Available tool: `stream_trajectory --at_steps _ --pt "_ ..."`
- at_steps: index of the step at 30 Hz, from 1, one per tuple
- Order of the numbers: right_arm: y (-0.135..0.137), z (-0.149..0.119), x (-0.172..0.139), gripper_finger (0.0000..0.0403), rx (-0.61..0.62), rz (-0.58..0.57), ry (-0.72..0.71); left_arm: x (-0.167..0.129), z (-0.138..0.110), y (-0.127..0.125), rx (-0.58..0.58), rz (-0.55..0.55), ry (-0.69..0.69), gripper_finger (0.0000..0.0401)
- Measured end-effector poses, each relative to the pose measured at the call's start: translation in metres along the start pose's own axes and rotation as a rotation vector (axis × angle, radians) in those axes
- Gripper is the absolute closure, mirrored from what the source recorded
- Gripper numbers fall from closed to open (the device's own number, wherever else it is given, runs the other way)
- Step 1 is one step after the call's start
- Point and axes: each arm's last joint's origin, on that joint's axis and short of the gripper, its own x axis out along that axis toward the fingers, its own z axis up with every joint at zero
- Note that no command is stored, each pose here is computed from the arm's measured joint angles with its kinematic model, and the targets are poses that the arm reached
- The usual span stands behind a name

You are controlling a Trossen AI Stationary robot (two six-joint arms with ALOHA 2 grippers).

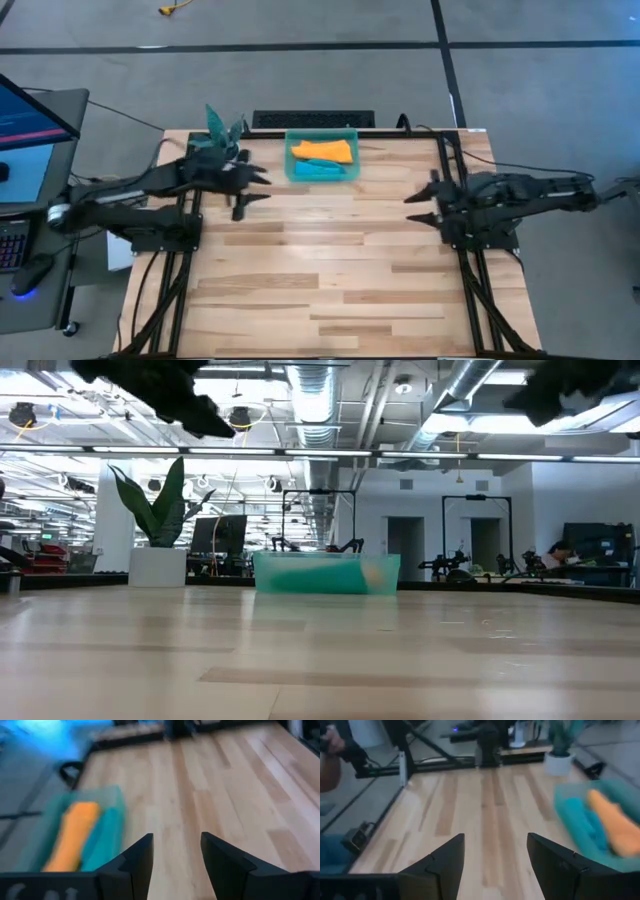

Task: Roll microfiber towels into tight, uniform cylinder then place into a basket
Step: Return to Home Position

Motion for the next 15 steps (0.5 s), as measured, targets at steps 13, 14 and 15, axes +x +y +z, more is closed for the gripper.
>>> stream_trajectory --at_steps 13,14,15 --pt "-0.007 -0.075 0.002 0.0165 -0.047 -0.054 -0.458 -0.047 -0.111 -0.043 -0.228 0.165 -0.381 0.0243" --pt "-0.007 -0.079 0.010 0.0165 -0.048 -0.056 -0.493 -0.046 -0.117 -0.044 -0.243 0.169 -0.427 0.0243" --pt "-0.008 -0.088 0.017 0.0165 -0.055 -0.059 -0.508 -0.042 -0.126 -0.046 -0.262 0.169 -0.442 0.0243"
